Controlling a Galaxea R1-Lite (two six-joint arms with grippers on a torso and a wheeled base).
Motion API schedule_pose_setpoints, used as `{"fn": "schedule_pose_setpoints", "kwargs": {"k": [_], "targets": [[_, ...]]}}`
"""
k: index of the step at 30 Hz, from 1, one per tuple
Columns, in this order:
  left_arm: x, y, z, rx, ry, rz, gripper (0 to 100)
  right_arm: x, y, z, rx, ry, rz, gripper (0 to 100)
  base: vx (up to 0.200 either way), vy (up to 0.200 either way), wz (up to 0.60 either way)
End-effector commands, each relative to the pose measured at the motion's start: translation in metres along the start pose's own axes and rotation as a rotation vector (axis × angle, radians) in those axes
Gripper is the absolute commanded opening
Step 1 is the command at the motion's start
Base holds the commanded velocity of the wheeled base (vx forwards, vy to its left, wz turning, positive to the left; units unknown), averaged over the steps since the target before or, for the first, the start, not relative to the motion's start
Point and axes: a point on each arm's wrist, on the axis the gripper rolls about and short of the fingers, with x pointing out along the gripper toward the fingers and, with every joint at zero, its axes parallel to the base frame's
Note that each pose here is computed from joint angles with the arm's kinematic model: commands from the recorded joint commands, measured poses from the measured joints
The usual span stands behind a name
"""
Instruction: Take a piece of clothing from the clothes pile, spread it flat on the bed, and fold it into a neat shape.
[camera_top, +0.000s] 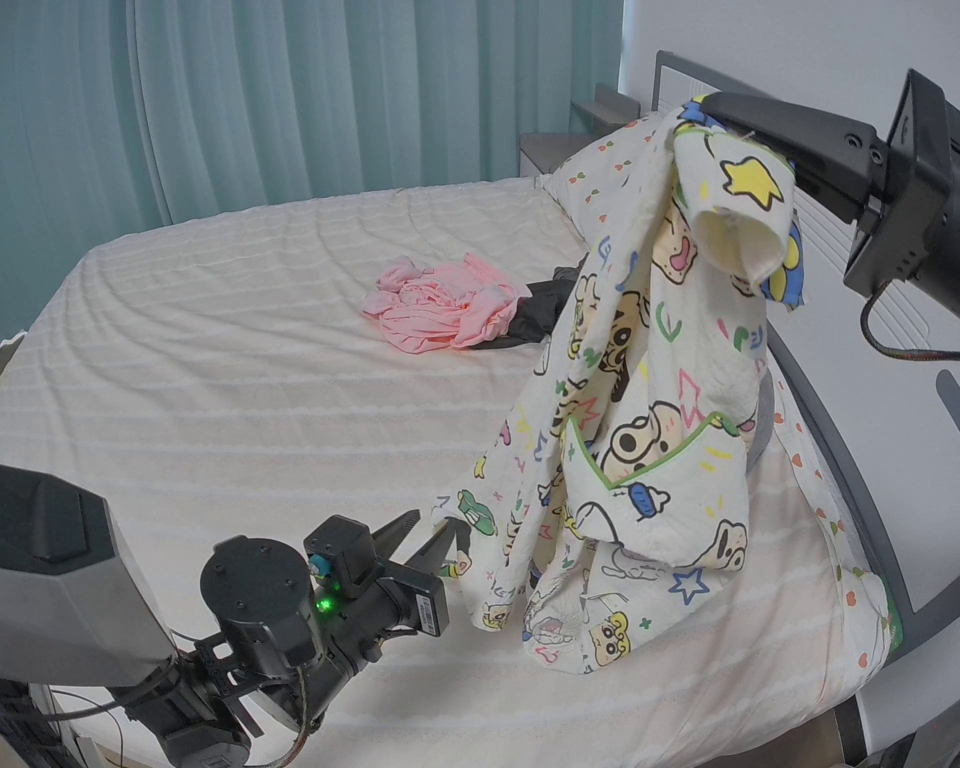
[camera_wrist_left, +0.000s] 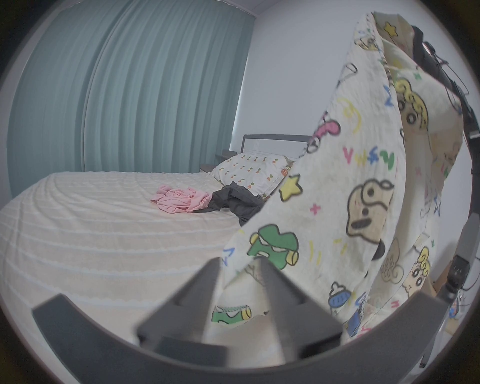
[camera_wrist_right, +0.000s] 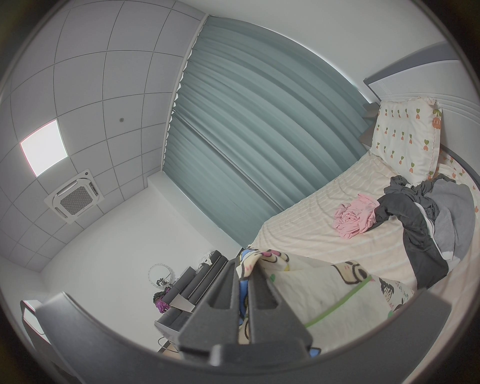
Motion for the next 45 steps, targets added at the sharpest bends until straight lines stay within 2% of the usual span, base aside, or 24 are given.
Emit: {"fn": "schedule_pose_setpoints", "kwargs": {"k": [1,12,20,24,29,36,45], "targets": [[-0.003,-0.002,0.004,-0.036,-0.017,-0.016,100,-0.001,0.000,0.000,-0.001,0.001,0.000,0,0.000,0.000,0.00],[-0.013,-0.036,0.004,-0.164,-0.007,-0.178,100,0.002,-0.002,-0.002,0.000,0.014,0.004,0,0.000,0.000,0.00],[-0.008,-0.043,0.014,-0.201,-0.055,-0.182,100,0.003,-0.002,-0.002,0.000,0.014,0.002,0,0.000,0.000,0.00],[-0.012,-0.046,0.013,-0.201,-0.049,-0.200,100,0.003,-0.002,-0.002,0.000,0.016,0.001,0,0.000,0.000,0.00],[-0.032,-0.055,0.013,-0.215,-0.028,-0.262,100,0.004,-0.003,-0.003,0.000,0.018,-0.001,0,0.000,0.000,0.00],[-0.030,-0.057,0.014,-0.216,-0.039,-0.241,100,0.004,-0.003,-0.003,0.000,0.018,-0.001,0,0.000,0.000,0.00],[-0.039,-0.061,0.013,-0.214,-0.026,-0.273,100,0.004,-0.003,-0.003,0.002,0.018,-0.001,0,0.000,0.000,0.00]]}}
